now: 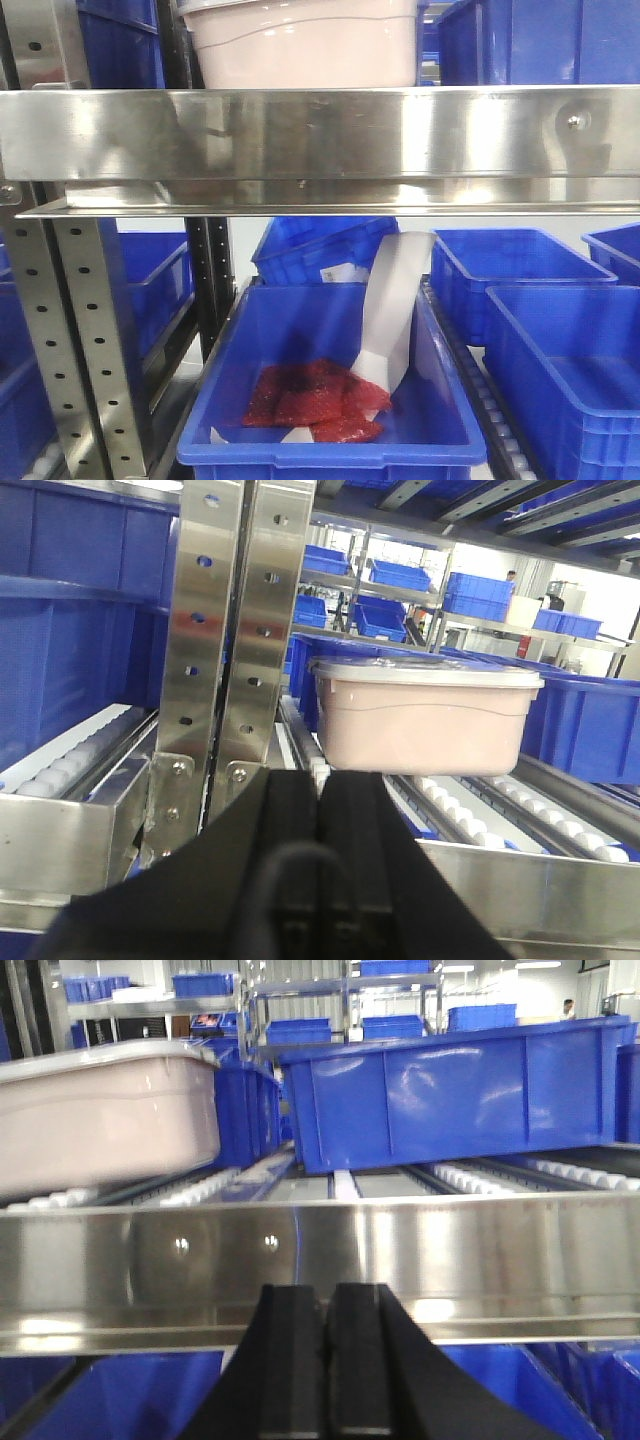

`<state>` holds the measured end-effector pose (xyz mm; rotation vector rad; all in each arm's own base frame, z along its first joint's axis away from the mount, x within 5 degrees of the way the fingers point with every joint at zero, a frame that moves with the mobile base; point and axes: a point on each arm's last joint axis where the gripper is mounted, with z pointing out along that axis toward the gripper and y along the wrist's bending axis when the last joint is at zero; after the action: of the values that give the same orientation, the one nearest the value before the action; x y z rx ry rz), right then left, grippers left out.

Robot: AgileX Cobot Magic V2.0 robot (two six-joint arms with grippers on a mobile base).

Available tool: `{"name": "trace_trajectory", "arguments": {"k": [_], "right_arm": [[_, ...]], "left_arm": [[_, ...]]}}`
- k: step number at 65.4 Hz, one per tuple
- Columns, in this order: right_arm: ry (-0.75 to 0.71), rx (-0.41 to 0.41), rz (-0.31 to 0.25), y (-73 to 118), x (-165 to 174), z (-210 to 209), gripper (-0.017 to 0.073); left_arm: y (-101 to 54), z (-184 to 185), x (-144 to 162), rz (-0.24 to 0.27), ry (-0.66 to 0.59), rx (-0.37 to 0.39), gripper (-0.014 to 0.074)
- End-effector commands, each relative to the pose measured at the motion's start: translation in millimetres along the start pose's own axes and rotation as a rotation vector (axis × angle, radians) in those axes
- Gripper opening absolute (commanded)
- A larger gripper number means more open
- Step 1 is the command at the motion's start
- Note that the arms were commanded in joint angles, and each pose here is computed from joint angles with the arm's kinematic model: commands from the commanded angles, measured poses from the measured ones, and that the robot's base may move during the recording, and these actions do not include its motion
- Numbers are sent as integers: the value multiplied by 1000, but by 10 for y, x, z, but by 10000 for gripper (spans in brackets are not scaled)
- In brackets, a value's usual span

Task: Grab white bin and place on right shelf

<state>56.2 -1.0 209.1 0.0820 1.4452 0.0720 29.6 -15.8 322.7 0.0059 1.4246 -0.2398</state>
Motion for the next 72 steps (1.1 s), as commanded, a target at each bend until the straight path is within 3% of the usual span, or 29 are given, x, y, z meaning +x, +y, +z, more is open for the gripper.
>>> {"name": "trace_trajectory", "arguments": {"k": [1, 12, 26, 60, 68, 72], "right_arm": [[-76, -1, -16, 1, -64, -17, 39], [-48, -3, -28, 2, -39, -16, 39], [-32, -4, -85, 4, -25, -15, 39], [-41, -4, -86, 4, -32, -15, 39], [-40, -7, -161, 9, -31, -15, 39], [-40, -7, -167, 9, -31, -15, 39]], "left_arm": [[6, -4, -135, -14, -77, -20, -115], [6, -4, -135, -14, -77, -20, -115], [6, -4, -135, -14, -77, -20, -115], [6, -4, -135, -14, -77, -20, -115], [6, -4, -135, -14, -77, -20, -115], [6, -4, -135, -14, -77, -20, -115]]}}
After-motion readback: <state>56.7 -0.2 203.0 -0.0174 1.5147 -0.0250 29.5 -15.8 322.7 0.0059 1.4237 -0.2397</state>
